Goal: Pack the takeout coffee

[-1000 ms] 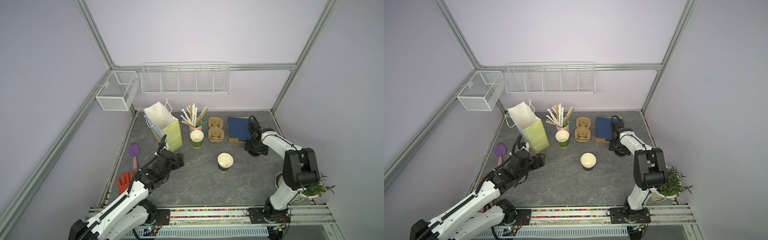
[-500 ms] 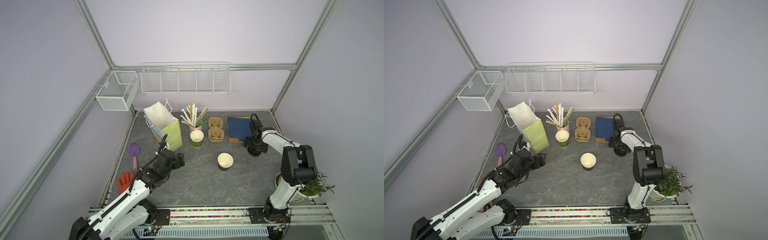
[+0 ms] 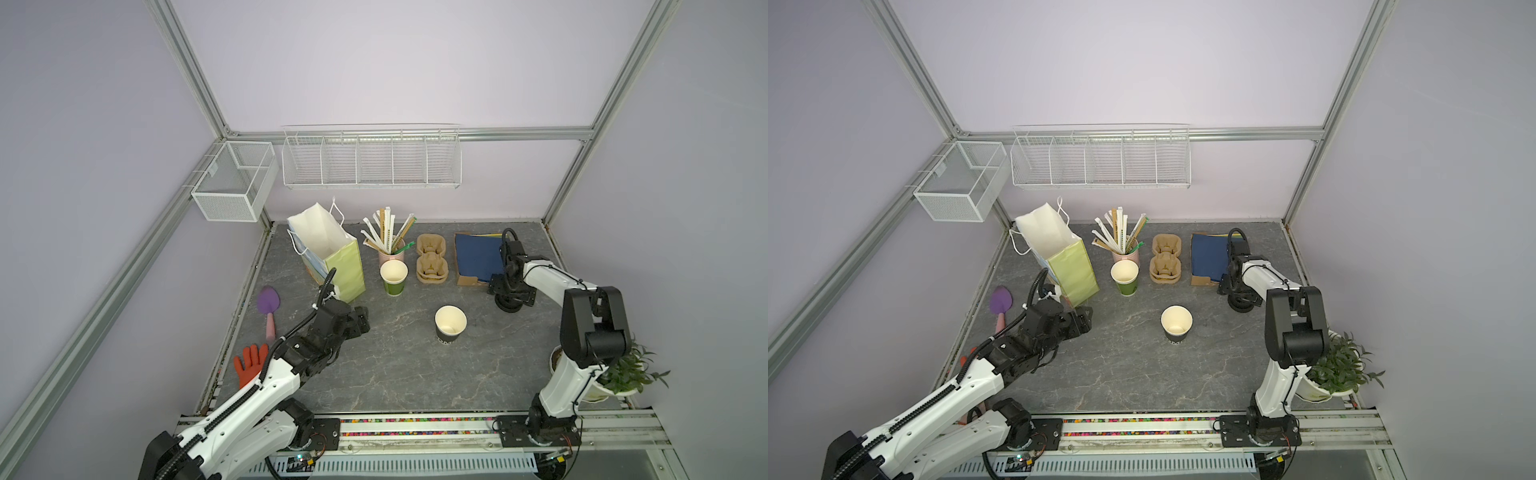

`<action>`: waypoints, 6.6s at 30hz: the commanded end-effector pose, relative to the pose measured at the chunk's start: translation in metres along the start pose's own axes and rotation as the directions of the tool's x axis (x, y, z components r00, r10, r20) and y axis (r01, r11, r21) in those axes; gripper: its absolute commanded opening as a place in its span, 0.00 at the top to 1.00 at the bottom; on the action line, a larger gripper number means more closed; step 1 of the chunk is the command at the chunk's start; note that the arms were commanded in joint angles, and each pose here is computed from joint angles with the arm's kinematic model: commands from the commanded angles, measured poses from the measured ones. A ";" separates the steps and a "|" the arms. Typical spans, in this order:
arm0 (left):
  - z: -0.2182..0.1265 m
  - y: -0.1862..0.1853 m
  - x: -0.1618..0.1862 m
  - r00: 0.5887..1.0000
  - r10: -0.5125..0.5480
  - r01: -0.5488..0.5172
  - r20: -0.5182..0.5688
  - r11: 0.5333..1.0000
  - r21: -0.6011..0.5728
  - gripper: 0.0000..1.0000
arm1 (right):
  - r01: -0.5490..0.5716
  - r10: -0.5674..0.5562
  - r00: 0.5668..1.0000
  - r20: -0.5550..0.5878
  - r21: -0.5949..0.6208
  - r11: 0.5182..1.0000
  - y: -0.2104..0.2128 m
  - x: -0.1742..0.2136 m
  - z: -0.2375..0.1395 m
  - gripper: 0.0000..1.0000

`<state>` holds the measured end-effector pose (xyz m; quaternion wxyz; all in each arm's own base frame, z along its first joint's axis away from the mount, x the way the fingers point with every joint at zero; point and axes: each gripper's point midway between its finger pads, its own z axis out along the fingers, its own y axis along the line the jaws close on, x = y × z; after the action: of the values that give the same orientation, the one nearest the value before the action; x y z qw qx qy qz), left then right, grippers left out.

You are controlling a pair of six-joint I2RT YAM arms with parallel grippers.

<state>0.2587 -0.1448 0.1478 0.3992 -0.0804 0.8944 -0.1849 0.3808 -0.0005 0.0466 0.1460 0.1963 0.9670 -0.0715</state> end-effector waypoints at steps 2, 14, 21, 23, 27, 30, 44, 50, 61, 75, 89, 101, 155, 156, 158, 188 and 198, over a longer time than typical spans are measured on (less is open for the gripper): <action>0.003 0.001 0.000 1.000 0.008 -0.008 0.004 1.000 -0.007 0.12 | -0.004 0.004 1.000 -0.026 0.004 1.000 -0.003 0.008 0.012 0.08; 0.006 0.000 0.001 1.000 0.006 -0.006 0.000 1.000 -0.005 0.12 | -0.023 0.022 0.999 -0.043 -0.025 0.999 -0.001 0.012 0.018 0.16; 0.008 0.000 0.003 1.000 0.005 -0.005 -0.008 1.000 -0.003 0.12 | -0.033 0.031 0.998 -0.052 -0.037 0.999 -0.001 0.017 0.013 0.21; 0.008 0.000 0.003 1.000 0.006 -0.006 -0.006 1.000 -0.004 0.12 | -0.042 0.039 0.998 -0.043 -0.053 0.998 -0.001 0.017 0.006 0.23; 0.008 0.000 0.003 1.000 0.006 -0.006 -0.004 1.000 -0.002 0.12 | -0.046 0.044 0.999 -0.032 -0.071 0.996 -0.001 0.019 -0.002 0.26; 0.008 -0.001 0.002 1.000 0.006 -0.006 -0.003 1.000 0.000 0.12 | -0.046 0.044 0.998 -0.033 -0.073 0.996 -0.002 0.020 -0.004 0.26; 0.006 0.001 0.002 1.000 0.018 -0.018 -0.001 1.000 -0.005 0.12 | -0.009 0.016 0.998 0.059 -0.108 0.994 0.000 0.019 -0.054 0.27; 0.005 0.002 0.002 1.000 0.022 -0.022 0.000 1.000 -0.006 0.12 | 0.057 -0.035 0.992 0.122 -0.183 0.981 0.012 0.026 -0.097 0.29; 0.005 0.002 0.001 1.000 0.025 -0.025 0.005 1.000 -0.009 0.12 | 0.340 -0.275 0.939 0.209 -0.416 0.843 0.083 0.090 -0.196 0.29; 0.002 0.003 0.003 1.000 0.011 -0.011 0.004 1.000 0.001 0.12 | 0.565 -0.554 0.820 0.146 -0.371 0.737 0.135 0.153 -0.187 0.30; 0.006 0.001 0.004 1.000 0.007 -0.007 -0.001 1.000 0.007 0.12 | 0.628 -0.628 0.772 0.097 -0.265 0.732 0.129 0.162 -0.166 0.30; 0.010 0.001 0.010 1.000 -0.010 0.010 -0.014 1.000 0.017 0.13 | 0.635 -0.634 0.765 0.112 -0.299 0.712 0.139 0.164 -0.166 0.29; 0.015 -0.001 0.014 0.999 -0.004 0.005 -0.033 1.000 0.019 0.13 | 0.662 -0.665 0.741 0.092 -0.263 0.702 0.143 0.173 -0.157 0.26; 0.015 -0.001 0.014 0.999 -0.004 0.005 -0.033 1.000 0.020 0.13 | 0.665 -0.669 0.738 0.081 -0.256 0.702 0.143 0.174 -0.154 0.25; 0.015 -0.001 0.014 0.999 -0.006 0.007 -0.032 1.000 0.020 0.13 | 0.664 -0.671 0.738 0.075 -0.259 0.701 0.144 0.175 -0.152 0.25; 0.015 0.003 0.019 0.999 0.005 -0.004 -0.039 1.000 0.014 0.13 | 0.647 -0.659 0.752 -0.009 -0.187 0.740 0.110 0.180 -0.133 0.29; 0.009 0.001 0.010 1.000 0.003 -0.003 -0.012 1.000 0.019 0.13 | 0.464 -0.457 0.886 0.080 -0.203 0.862 0.072 0.087 -0.160 0.29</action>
<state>0.2567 -0.1509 0.1283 0.3860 -0.0759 0.8981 -0.1968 0.2873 0.1488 0.1493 0.1481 -0.0734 0.9862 0.0028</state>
